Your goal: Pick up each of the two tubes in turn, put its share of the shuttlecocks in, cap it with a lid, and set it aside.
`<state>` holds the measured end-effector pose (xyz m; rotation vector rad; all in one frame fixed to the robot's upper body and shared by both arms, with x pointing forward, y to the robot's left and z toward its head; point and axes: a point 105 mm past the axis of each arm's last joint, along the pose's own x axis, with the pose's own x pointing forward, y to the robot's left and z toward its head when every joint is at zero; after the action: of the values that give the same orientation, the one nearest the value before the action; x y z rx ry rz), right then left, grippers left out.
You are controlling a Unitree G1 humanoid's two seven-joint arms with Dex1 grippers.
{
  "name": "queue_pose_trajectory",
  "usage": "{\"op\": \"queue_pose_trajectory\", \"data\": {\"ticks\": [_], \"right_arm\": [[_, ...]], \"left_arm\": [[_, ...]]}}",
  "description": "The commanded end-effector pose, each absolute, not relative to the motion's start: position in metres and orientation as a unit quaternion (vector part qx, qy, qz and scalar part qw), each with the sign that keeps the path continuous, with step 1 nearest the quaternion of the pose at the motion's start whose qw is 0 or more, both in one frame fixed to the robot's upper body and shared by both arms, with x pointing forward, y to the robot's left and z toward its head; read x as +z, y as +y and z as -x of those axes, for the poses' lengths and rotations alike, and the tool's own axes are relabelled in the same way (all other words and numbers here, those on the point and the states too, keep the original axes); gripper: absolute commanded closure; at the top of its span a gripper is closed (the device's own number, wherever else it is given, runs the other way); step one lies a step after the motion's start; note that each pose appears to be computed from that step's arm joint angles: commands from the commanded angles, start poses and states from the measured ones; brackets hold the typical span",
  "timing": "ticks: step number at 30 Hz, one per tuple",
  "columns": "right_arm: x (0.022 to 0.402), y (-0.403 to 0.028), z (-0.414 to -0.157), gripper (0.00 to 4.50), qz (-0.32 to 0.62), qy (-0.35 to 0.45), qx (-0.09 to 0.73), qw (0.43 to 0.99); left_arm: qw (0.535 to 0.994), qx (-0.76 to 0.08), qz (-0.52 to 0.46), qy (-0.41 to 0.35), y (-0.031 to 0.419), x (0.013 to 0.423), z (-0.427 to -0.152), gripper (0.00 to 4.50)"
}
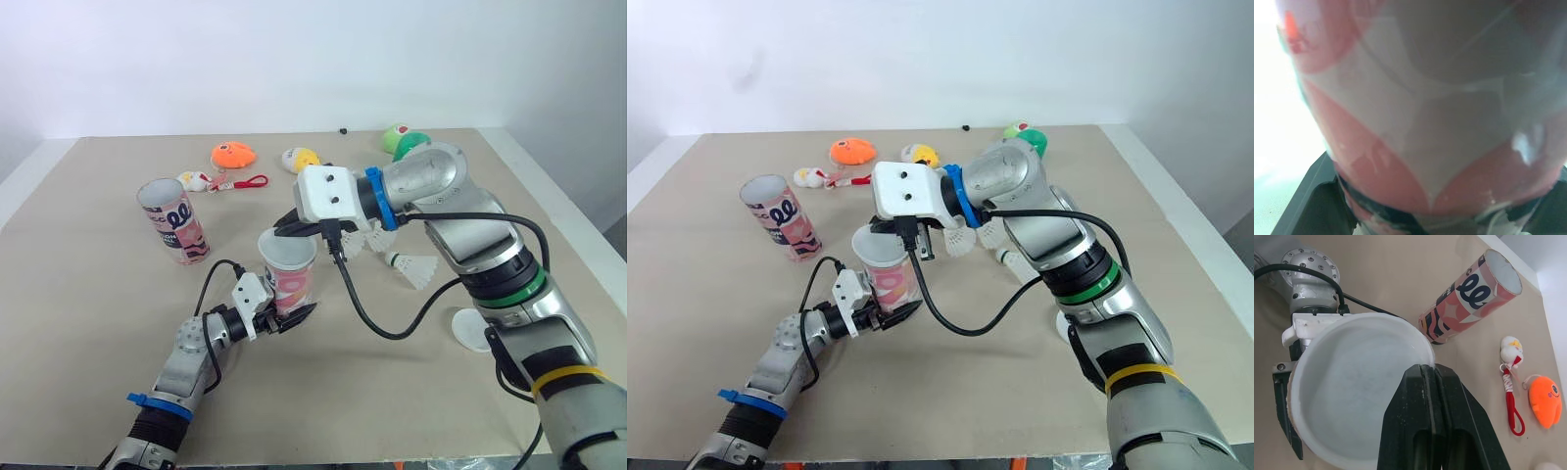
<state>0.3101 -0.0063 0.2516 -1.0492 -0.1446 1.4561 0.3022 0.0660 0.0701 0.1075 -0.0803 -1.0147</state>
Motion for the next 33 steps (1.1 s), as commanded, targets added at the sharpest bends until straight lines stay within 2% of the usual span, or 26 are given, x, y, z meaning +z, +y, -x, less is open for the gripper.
{"op": "queue_pose_trajectory", "data": {"ticks": [1, 33], "right_arm": [[0.252, -0.010, -0.311, 4.45, 0.482, -0.068, 0.623, 0.612], [0.243, -0.025, -0.312, 4.45, 0.534, -0.072, 0.608, 0.583]], "left_arm": [[0.872, -0.484, -0.046, 0.054, 0.070, 0.026, -0.292, 1.09], [0.867, -0.493, -0.044, 0.060, 0.067, 0.025, -0.289, 1.09]]}}
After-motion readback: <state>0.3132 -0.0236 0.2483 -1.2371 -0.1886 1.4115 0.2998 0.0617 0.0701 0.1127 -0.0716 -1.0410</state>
